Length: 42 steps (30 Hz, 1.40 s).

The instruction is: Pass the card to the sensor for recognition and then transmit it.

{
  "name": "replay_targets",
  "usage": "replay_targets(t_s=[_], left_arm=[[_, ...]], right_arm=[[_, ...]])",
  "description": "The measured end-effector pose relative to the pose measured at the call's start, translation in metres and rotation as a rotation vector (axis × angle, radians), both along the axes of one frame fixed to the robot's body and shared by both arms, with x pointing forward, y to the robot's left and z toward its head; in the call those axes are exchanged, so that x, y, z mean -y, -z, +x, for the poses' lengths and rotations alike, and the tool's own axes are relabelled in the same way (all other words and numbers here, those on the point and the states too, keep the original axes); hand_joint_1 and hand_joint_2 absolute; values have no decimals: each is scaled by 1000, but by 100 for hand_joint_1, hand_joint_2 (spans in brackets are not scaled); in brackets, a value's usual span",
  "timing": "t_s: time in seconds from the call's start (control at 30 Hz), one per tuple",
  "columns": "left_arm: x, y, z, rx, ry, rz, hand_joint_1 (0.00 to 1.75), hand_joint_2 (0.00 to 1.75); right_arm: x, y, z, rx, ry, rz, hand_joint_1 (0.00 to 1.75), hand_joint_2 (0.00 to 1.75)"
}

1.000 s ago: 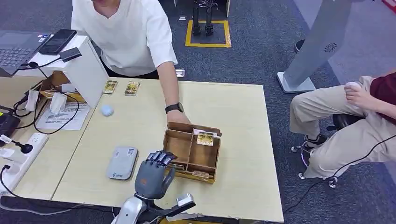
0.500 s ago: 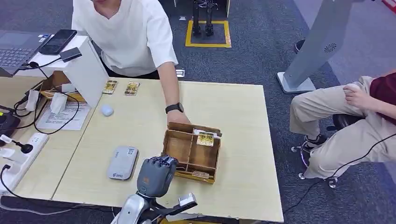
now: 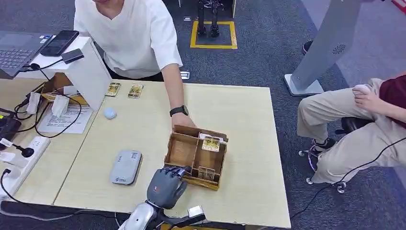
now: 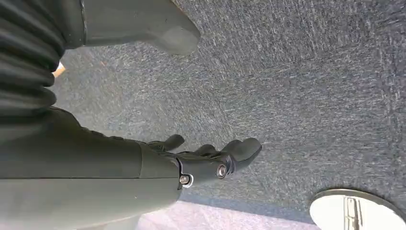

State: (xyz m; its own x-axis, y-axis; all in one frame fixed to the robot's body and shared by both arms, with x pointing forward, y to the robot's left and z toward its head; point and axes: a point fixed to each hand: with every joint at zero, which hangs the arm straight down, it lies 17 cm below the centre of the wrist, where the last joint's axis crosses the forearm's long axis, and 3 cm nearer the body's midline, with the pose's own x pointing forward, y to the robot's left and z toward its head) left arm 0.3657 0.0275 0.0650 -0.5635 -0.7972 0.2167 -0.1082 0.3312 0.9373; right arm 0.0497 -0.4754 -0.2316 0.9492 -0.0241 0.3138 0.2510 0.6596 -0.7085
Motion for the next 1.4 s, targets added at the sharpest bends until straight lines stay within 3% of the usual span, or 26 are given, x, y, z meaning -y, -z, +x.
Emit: replay_targets(t_s=[0.47,1.07,1.4], left_arm=[[-8,-4,1,18,-42,-23,0,175],[7,-70,-17,161,39,-157,0,175],[-5,-88,-11,196,1,-207,0,175]], right_arm=[[-2,0,0,0,1,3,0,175],[-3,1,-3,-2,-1,4,0,175],[-3,1,-5,-6,0,4,0,175]])
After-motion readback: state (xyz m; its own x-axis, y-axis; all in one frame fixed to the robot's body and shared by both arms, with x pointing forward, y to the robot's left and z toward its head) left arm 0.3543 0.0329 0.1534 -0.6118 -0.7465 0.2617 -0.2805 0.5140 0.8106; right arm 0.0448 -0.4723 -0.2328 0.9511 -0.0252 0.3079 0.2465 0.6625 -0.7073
